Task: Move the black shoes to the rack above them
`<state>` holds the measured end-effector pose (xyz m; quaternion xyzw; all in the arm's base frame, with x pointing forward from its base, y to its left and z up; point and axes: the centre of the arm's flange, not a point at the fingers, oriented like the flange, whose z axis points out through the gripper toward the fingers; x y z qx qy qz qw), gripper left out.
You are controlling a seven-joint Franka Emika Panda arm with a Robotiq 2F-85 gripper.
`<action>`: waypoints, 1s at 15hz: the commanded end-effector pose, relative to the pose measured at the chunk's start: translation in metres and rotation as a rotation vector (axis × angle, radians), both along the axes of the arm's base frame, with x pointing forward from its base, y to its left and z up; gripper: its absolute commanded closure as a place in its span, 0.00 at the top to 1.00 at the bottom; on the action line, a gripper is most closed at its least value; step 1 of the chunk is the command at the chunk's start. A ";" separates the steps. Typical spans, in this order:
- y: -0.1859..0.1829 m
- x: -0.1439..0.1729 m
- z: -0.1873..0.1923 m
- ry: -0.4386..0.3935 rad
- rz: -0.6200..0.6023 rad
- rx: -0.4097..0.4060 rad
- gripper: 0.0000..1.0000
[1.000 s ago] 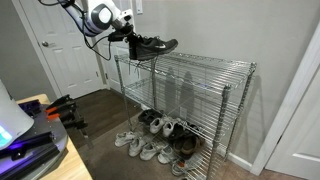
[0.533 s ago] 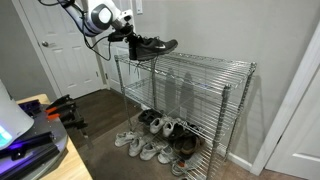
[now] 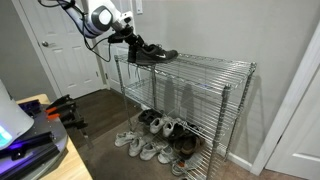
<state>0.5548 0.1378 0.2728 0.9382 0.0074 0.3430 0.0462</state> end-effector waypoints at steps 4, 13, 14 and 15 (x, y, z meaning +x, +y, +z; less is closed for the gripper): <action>0.004 -0.015 0.009 -0.068 0.024 0.003 1.00; 0.019 -0.073 0.070 -0.276 0.016 -0.045 1.00; 0.019 -0.078 0.071 -0.279 0.008 -0.040 1.00; 0.020 -0.084 0.069 -0.273 0.014 -0.039 1.00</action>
